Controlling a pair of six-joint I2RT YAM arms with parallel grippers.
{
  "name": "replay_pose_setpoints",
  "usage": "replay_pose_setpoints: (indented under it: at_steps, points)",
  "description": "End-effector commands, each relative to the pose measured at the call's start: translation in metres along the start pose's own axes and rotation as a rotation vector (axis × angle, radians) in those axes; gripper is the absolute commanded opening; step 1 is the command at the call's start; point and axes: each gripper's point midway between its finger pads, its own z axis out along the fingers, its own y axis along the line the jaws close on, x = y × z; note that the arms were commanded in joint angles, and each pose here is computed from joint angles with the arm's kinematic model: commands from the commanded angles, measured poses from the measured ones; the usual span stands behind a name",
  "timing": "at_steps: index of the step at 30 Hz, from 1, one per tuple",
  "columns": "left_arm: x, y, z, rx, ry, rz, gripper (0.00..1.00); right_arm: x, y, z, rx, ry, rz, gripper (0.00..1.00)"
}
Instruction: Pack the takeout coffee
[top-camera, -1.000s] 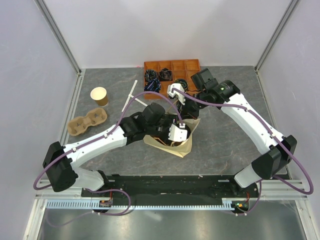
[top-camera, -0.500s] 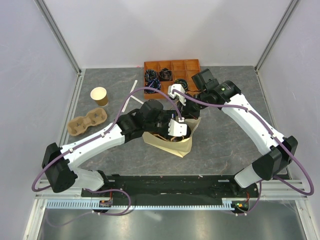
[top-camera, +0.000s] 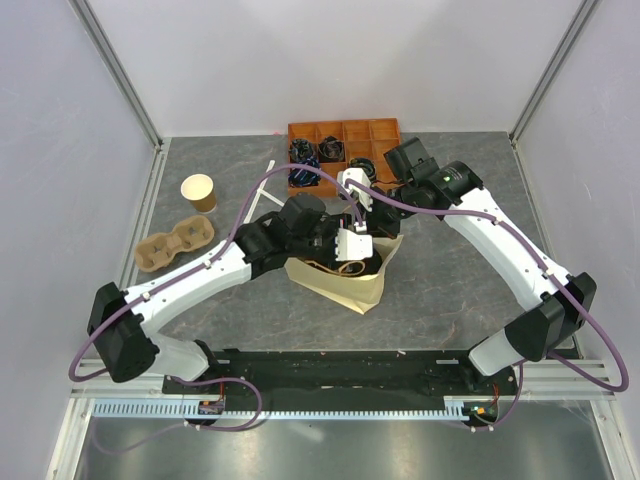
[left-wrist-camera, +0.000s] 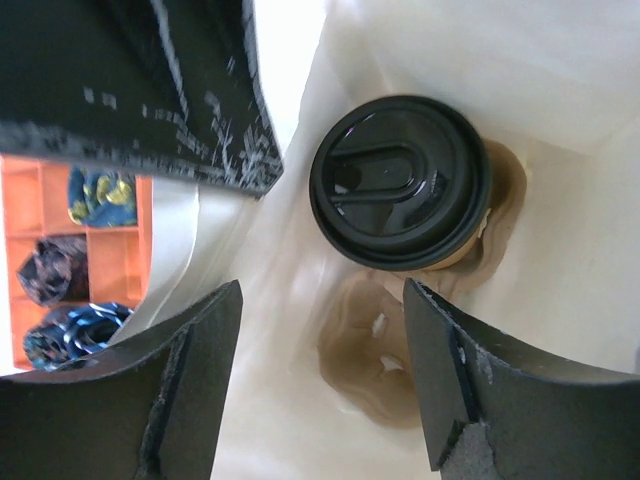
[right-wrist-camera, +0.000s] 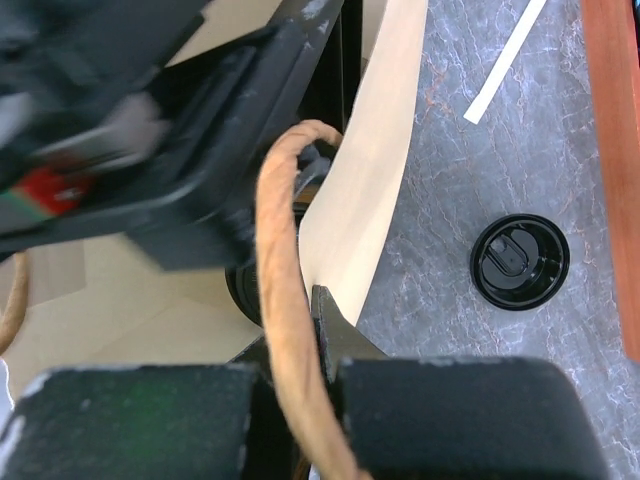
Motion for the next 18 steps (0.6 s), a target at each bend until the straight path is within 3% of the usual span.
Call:
replay_pose_setpoints:
  at_steps: [1,18]
  points:
    - [-0.004,0.02,-0.005,-0.062,0.001,-0.081,0.67,0.016,0.012,-0.004,-0.027,0.053,0.021,0.0]
    - [-0.016,0.046,-0.022,-0.174,-0.062,-0.185,0.66,0.018,0.013,-0.003,-0.032,0.055,0.006,0.0]
